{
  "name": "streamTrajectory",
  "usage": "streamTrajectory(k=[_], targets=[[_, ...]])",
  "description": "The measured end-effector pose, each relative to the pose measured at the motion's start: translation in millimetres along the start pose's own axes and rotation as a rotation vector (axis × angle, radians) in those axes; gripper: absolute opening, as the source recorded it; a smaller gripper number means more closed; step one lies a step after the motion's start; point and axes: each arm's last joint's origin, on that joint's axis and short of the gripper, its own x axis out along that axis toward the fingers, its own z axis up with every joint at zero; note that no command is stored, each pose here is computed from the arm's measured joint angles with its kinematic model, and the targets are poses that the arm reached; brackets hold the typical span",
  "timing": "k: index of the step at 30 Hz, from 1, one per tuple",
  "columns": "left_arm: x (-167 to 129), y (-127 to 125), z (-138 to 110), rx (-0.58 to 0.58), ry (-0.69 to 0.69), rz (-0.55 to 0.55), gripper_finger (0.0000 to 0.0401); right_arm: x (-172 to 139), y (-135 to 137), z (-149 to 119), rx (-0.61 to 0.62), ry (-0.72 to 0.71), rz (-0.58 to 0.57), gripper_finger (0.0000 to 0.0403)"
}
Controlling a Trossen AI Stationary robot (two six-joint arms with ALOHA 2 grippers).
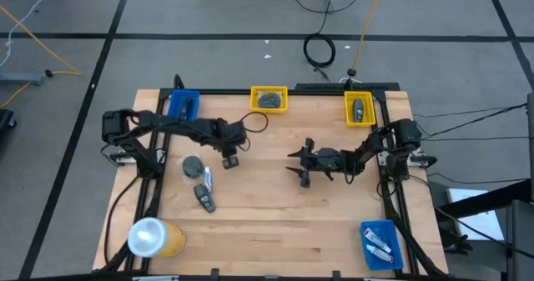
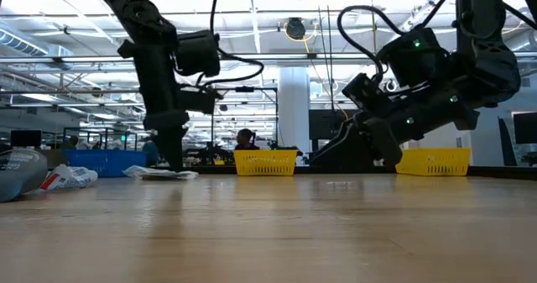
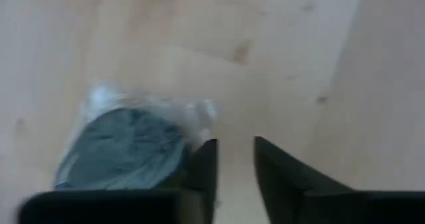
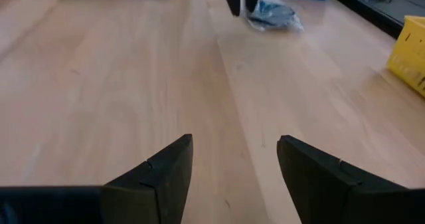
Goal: Pick & Place Travel size toiletries
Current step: Put the hairbrush into the left yellow bin
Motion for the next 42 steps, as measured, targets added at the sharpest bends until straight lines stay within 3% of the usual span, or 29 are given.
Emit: streamTrajectory(k=[5, 9, 13, 22, 33, 38, 42], targets=[[3, 16, -4, -0.03, 0.022, 0.06, 0.0214, 1, -2, -3, -0.006, 0.036, -0.006, 0.021], [9, 29, -11, -0.065, 0.026, 0.075, 0.0245, 1, -3, -5, -0.005, 0.057, -0.01, 0.021], [14, 37, -18, -0.068, 0.011, 0.075, 0.0201, 1, -3, -6, -0.005, 0.066, 0.011, 0.021], [16, 36, -17, -0.029, -0.019, 0.094, 0.0011, 1, -3, -5, -0.019, 0.059, 0.011, 0.021], [4, 2, 6, 0.082, -0.119, 0.054, 0.0005, 10, -3, 13, -0.122, -0.048, -0.002, 0.021], [-7, -17, 21, 0.135, -0.181, 0.033, 0.0002, 23, -2, 23, -0.243, -0.037, 0.049, 0.021], [-13, -22, 21, 0.134, -0.133, 0.07, 0.0011, 32, -4, 31, -0.294, -0.03, 0.067, 0.021]])
